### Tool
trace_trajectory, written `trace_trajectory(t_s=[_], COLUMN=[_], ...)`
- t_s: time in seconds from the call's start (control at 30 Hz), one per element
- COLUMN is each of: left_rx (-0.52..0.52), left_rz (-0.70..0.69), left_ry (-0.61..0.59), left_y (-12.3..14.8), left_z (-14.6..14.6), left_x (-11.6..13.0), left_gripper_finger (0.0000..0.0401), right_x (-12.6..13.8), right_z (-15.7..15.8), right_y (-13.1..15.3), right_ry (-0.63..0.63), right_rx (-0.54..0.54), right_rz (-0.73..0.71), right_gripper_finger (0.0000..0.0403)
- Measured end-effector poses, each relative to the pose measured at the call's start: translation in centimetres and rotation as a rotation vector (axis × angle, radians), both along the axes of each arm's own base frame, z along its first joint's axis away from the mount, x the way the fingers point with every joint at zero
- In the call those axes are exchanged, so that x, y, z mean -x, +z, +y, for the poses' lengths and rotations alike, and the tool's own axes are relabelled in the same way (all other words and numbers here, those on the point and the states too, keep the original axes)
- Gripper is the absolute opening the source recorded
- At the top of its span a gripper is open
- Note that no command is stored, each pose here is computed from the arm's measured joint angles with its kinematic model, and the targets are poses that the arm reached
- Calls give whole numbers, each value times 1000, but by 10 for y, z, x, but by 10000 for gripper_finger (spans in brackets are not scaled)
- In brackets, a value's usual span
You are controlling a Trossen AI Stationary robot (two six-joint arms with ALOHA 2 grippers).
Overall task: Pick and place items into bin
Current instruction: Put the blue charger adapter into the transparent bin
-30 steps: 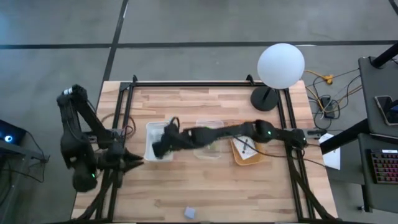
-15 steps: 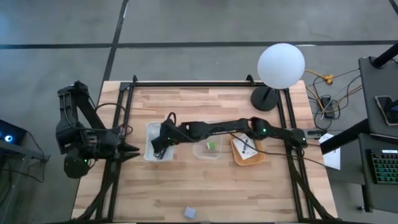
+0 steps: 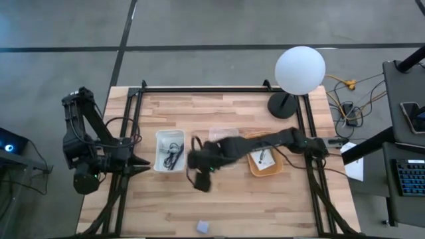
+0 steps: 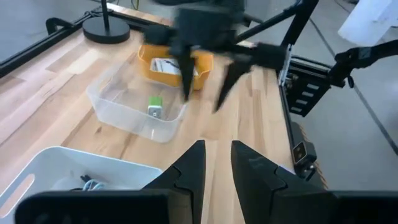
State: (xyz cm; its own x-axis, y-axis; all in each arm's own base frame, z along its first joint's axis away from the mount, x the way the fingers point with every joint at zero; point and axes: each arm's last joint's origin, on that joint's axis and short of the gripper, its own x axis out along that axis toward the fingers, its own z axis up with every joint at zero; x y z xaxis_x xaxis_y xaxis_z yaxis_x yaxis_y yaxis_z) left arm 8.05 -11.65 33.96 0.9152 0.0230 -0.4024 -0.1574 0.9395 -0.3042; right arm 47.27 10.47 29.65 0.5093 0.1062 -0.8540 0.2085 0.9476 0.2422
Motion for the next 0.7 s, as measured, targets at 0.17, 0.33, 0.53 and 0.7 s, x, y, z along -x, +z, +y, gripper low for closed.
trace_trajectory(t_s=[0.17, 0.33, 0.53, 0.7], left_rx=[-12, -39, -54, -29], left_rz=[6, 36, 104, 121], left_ry=[1, -12, -55, -74], left_y=[-4, -14, -42, -58], left_z=[0, -6, -23, -35], left_x=[0, -2, -9, -15], left_gripper_finger=[61, 61, 61, 61], right_x=[29, 38, 38, 31], right_z=[54, 105, 145, 180], right_y=[-3, -27, -51, -75], right_ry=[173, 265, 281, 342], right_rx=[102, 168, 132, 61], right_rz=[104, 112, 70, -30], right_gripper_finger=[205, 206, 206, 206])
